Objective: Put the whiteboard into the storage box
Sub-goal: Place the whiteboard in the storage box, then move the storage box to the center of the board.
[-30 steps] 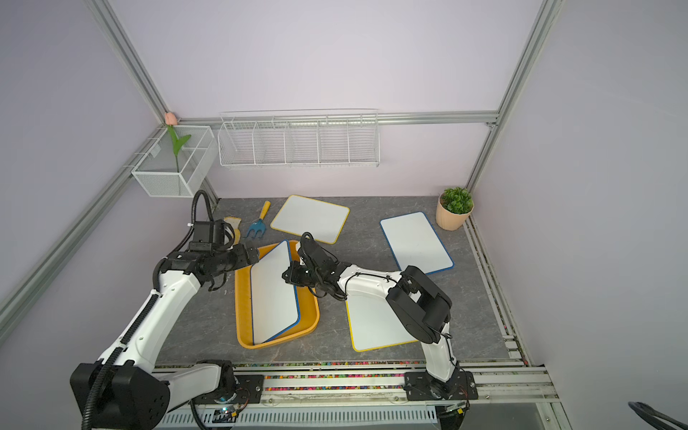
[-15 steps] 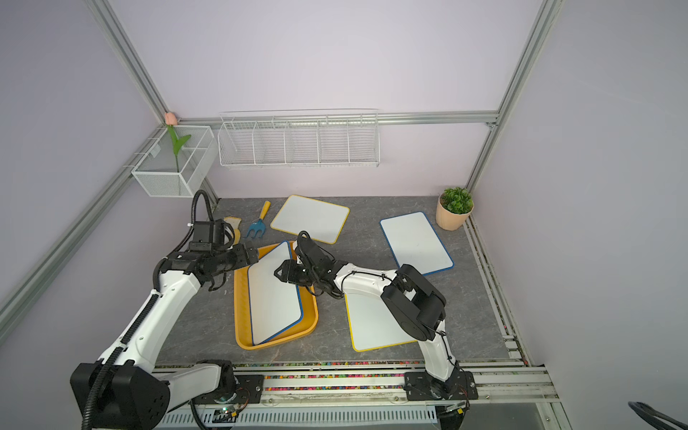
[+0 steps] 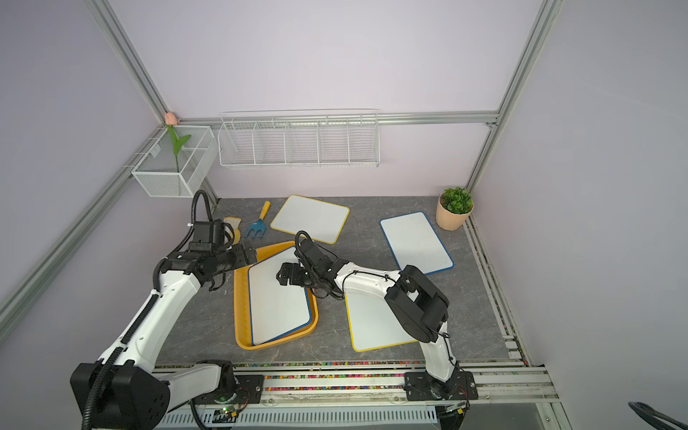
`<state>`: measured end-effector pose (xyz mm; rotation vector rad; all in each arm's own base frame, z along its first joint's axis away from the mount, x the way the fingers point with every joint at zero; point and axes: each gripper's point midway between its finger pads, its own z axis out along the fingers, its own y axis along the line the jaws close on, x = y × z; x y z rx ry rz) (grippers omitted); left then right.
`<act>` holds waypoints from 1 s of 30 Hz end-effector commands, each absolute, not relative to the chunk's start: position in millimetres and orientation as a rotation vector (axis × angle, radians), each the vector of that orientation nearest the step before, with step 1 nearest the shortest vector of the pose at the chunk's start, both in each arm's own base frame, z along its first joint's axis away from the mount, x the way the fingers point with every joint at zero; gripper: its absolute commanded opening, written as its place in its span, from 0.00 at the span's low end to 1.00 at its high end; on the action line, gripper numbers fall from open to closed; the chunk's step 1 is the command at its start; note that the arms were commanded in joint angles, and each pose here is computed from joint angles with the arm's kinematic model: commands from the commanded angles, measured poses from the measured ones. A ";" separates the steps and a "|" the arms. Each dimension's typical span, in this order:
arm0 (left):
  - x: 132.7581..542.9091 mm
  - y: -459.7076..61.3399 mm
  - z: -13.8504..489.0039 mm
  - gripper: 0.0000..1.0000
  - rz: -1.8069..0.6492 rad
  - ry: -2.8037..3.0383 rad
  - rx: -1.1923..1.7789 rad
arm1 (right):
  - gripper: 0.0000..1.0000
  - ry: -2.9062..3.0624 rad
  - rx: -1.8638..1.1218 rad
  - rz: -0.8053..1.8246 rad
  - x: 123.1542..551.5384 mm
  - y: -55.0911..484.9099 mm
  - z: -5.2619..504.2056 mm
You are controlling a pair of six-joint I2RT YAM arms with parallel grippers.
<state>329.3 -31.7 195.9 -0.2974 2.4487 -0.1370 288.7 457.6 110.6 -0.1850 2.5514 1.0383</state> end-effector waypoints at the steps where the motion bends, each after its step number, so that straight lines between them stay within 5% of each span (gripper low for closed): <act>1: 325.0 -25.3 187.7 0.99 -0.094 2.475 -0.306 | 0.89 2.492 -0.226 0.921 294.0 442.9 132.5; 9: 324.8 -23.1 180.5 0.99 -0.075 2.499 -0.328 | 0.89 2.361 -0.238 0.716 305.2 406.1 168.4; 14: 325.8 -21.7 174.7 0.99 -0.060 2.521 -0.337 | 0.89 2.424 -0.142 0.603 304.5 379.9 148.1; 23: 327.2 -25.6 168.3 0.99 -0.079 2.545 -0.325 | 0.90 2.599 0.135 0.758 276.3 379.6 86.0; 30: 327.4 -25.9 167.4 0.99 -0.080 2.546 -0.321 | 0.90 2.618 0.212 0.937 248.7 426.0 83.3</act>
